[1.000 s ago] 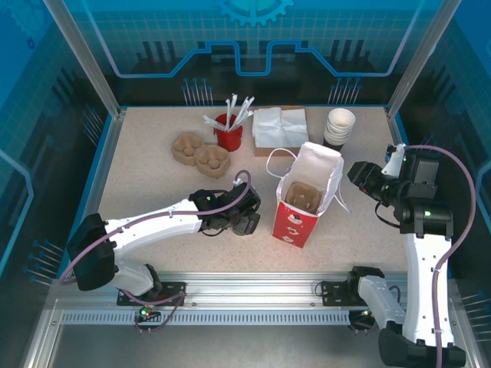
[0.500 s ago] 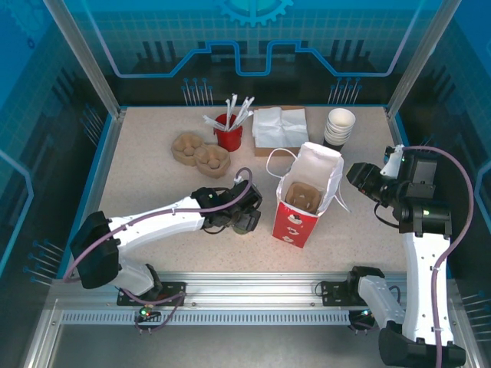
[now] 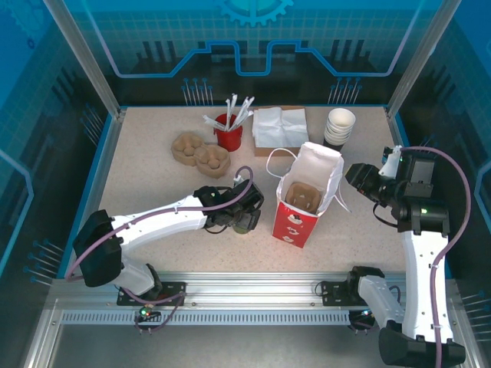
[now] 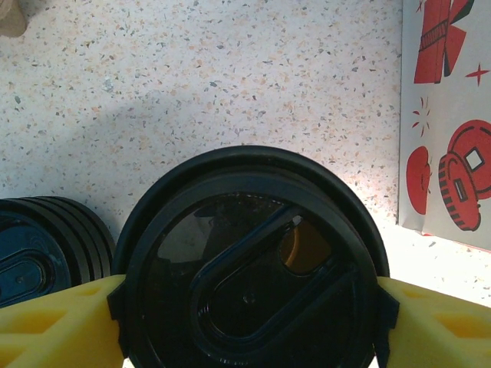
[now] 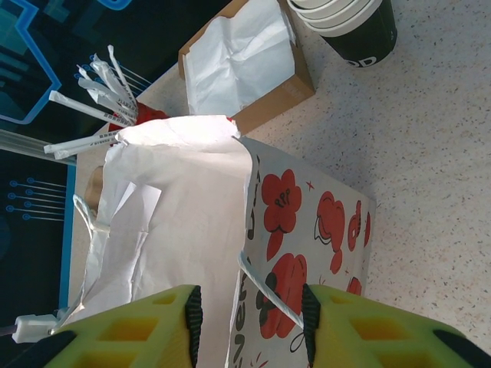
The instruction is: Pack the takeout coffee
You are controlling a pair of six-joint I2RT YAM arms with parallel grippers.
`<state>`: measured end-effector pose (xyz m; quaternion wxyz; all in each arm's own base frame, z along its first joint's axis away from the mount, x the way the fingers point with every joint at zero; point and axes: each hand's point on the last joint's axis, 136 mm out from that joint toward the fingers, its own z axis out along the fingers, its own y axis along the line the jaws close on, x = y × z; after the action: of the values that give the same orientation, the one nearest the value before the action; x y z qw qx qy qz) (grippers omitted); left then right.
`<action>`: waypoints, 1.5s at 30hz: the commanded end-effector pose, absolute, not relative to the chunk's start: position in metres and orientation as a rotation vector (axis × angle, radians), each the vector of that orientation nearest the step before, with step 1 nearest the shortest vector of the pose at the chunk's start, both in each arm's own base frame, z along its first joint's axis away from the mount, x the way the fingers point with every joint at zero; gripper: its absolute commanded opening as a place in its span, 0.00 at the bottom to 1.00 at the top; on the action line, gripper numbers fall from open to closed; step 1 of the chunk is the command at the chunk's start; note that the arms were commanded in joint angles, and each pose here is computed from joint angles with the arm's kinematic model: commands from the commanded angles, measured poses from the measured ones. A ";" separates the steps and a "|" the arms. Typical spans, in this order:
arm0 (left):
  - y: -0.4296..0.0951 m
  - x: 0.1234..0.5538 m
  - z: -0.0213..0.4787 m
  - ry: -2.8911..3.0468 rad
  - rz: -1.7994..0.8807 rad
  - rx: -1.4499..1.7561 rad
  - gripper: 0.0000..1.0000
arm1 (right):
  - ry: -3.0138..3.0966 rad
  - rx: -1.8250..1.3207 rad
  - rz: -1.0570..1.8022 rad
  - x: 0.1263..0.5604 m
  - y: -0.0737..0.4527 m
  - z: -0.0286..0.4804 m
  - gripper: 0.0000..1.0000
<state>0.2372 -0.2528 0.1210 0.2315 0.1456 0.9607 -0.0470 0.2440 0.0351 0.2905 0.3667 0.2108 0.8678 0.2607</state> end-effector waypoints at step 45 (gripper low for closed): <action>-0.220 0.219 0.286 2.481 -0.301 0.498 0.69 | 2.413 -0.711 0.489 0.351 0.094 0.276 0.55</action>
<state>0.2258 -0.2285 0.2694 0.2901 0.1802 0.9339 -0.1057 0.3540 0.0959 0.2838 0.3034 -0.2264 0.9023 0.2064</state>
